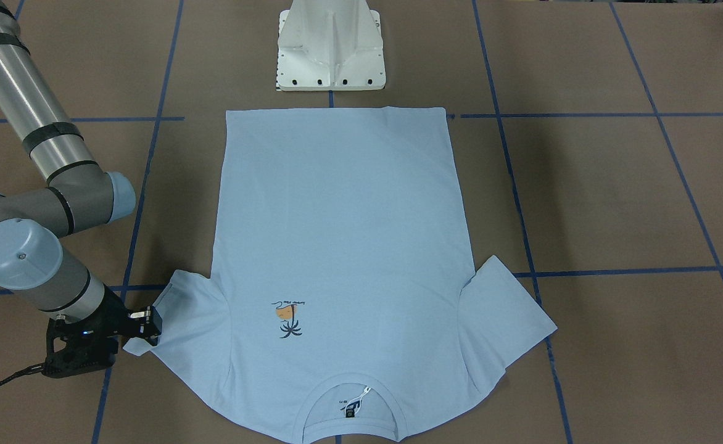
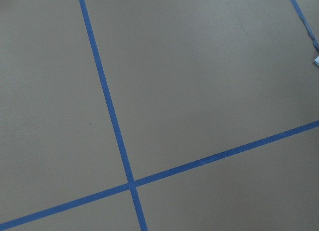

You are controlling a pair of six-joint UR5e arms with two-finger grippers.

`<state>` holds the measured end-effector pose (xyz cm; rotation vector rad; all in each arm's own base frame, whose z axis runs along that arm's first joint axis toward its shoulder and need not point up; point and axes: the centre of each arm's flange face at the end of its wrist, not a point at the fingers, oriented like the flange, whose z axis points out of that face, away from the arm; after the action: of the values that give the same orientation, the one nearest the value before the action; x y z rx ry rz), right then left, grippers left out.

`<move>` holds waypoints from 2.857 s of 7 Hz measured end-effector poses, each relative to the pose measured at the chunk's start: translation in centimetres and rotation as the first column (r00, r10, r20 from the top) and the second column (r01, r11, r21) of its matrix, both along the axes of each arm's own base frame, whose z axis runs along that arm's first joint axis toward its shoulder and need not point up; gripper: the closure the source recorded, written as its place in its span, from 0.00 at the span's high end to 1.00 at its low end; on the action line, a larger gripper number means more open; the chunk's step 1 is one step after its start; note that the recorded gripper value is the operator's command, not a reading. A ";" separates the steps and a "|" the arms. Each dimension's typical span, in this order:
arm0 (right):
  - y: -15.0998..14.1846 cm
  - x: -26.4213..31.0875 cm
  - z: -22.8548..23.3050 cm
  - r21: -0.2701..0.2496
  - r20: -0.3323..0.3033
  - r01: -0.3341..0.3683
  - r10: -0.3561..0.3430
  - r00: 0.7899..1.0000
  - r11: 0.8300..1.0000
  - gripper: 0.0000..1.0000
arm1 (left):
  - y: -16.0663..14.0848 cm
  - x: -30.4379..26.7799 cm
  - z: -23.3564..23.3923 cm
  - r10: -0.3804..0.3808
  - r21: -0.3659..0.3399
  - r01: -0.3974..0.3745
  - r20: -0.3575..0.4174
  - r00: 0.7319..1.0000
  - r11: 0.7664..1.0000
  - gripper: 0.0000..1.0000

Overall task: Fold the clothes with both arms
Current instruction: 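Grasp the sleeve tip with the right gripper, then fold the sleeve inward across the shirt toward the collar with the right gripper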

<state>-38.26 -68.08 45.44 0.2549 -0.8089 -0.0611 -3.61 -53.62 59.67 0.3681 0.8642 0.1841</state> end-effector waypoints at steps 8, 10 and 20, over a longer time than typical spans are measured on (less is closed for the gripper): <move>0.1 -0.3 0.7 -0.013 -0.006 0.009 -0.009 1.000 1.000 0.35 | -0.1 0.0 -0.3 -0.001 0.004 0.001 -0.001 1.000 1.000 1.00; 0.1 -0.4 0.8 -0.014 -0.007 0.010 -0.010 1.000 1.000 0.00 | -0.1 0.0 -0.3 -0.001 0.004 0.001 -0.001 1.000 1.000 1.00; 6.3 -16.2 -19.9 0.184 0.138 -0.011 -0.014 0.990 0.983 0.26 | 0.1 0.2 -0.7 0.015 0.001 -0.015 -0.041 0.999 1.000 1.00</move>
<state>-54.49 -61.74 25.50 0.4371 -0.9433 -0.1209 -3.38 -53.50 59.00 0.3678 0.9078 0.1910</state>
